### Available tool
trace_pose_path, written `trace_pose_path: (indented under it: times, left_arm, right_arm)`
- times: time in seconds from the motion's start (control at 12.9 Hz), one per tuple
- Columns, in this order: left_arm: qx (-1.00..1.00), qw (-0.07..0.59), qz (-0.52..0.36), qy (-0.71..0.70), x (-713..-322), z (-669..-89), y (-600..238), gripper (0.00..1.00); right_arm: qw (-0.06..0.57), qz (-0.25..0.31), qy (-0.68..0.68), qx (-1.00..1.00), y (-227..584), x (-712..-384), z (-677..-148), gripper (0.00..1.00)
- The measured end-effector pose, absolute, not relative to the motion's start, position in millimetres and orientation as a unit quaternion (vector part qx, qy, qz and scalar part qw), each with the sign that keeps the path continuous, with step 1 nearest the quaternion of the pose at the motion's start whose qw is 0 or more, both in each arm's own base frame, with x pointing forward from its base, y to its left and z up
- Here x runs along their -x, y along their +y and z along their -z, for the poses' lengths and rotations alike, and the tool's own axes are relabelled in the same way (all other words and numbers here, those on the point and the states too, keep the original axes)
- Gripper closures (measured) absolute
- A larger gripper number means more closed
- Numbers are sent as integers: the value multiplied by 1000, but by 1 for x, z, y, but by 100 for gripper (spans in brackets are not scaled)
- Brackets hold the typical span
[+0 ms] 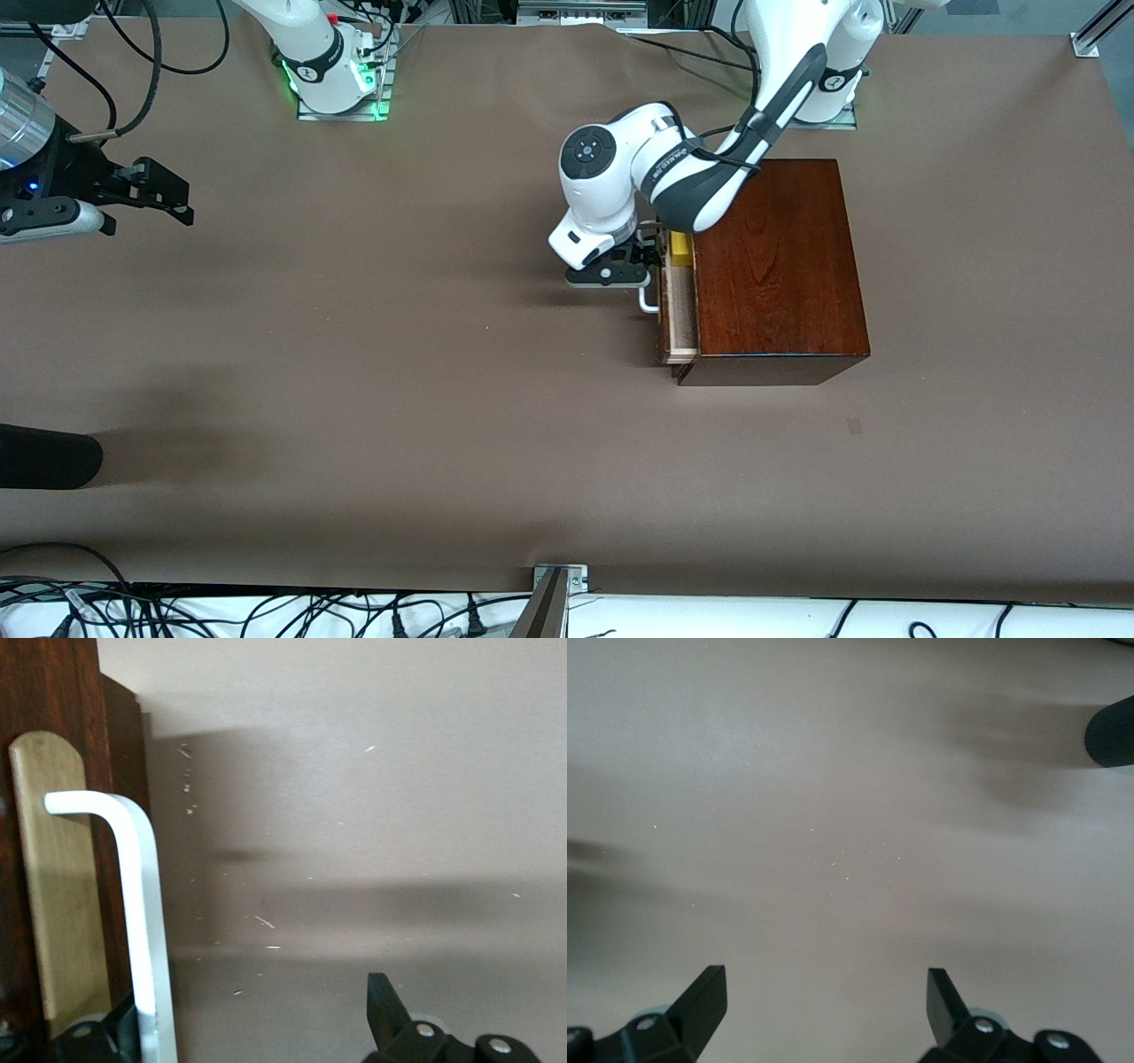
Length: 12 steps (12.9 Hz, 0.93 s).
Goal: Open drawer, take yellow block, close drawer
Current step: 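Pull the drawer open by its handle with the left gripper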
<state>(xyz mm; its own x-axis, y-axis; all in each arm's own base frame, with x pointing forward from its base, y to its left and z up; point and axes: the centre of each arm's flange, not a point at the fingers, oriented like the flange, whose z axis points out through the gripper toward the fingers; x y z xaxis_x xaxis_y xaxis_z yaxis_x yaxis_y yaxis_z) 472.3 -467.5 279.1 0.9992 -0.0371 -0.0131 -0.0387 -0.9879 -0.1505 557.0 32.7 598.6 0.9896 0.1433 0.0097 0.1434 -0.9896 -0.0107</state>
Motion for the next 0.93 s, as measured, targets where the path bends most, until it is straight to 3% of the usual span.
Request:
trace_pose_path:
  times: [0.93]
  left_arm:
    - [999,28,25,0,-478,-306,-514,0]
  right_arm:
    - [6,9,-67,998,28,-558,-599,0]
